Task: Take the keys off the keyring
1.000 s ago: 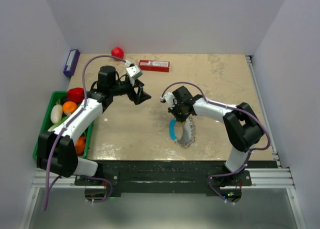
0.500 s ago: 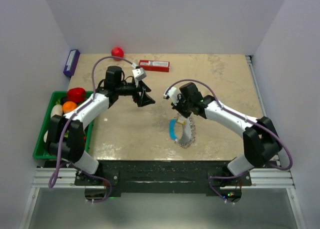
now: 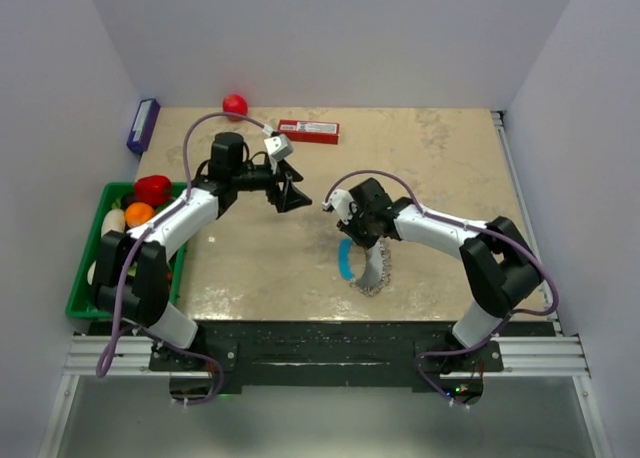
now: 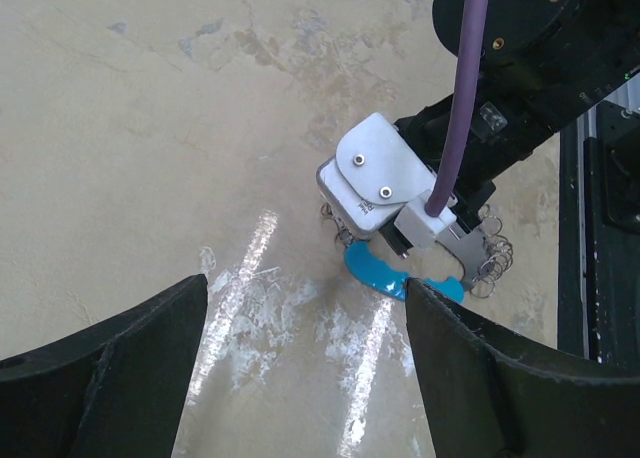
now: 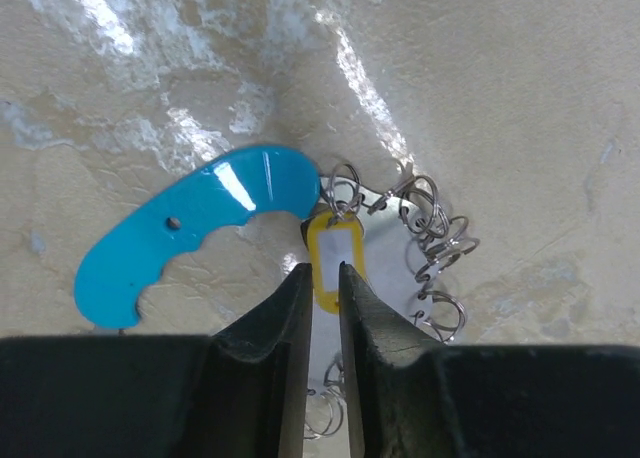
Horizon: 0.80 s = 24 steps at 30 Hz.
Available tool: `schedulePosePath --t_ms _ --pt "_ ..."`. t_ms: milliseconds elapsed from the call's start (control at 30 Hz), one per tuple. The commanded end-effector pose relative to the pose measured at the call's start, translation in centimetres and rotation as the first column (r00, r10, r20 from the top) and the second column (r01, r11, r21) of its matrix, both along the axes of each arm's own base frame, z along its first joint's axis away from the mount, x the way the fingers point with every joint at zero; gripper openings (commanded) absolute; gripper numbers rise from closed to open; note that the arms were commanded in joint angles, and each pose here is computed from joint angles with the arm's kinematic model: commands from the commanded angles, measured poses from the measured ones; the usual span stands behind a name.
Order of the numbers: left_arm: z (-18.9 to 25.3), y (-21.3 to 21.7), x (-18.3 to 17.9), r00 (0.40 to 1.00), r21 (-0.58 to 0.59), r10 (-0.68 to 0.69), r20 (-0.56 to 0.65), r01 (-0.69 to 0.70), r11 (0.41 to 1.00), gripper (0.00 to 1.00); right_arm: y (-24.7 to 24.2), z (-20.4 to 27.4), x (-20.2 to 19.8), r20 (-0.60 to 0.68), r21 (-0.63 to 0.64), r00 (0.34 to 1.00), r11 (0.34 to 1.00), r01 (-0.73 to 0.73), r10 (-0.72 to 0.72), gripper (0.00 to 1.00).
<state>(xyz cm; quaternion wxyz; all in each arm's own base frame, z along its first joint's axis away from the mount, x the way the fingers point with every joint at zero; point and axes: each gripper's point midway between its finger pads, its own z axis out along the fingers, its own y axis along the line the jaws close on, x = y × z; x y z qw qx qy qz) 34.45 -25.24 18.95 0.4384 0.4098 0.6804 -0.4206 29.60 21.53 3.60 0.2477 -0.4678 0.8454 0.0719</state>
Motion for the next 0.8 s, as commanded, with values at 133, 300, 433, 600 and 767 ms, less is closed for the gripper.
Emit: schedulePosePath --t_ms 133,300,433,600,767 --pt "2.7 0.2 -0.2 0.994 -0.016 0.014 0.113 -0.012 1.0 0.84 2.4 0.9 0.1 0.04 0.052 0.999 0.999 -0.016 0.014 0.25" --pt "3.0 0.3 -0.2 0.993 -0.02 0.017 0.116 -0.014 1.0 0.84 2.1 0.4 1.3 0.087 0.024 0.996 0.999 0.03 -0.032 0.26" --pt "2.8 0.2 -0.3 0.994 -0.026 0.017 0.107 -0.014 1.0 0.84 2.0 0.2 1.9 0.104 0.015 0.993 0.999 0.051 -0.052 0.25" --pt "2.9 0.2 -0.3 0.994 -0.027 0.017 0.112 -0.014 1.0 0.84 1.8 0.0 2.2 0.118 0.003 0.991 0.998 0.066 -0.066 0.24" --pt "2.8 0.2 -0.3 0.994 -0.029 0.015 0.108 -0.012 1.0 0.84 1.9 0.4 2.7 0.136 0.013 0.988 0.997 0.077 -0.078 0.24"
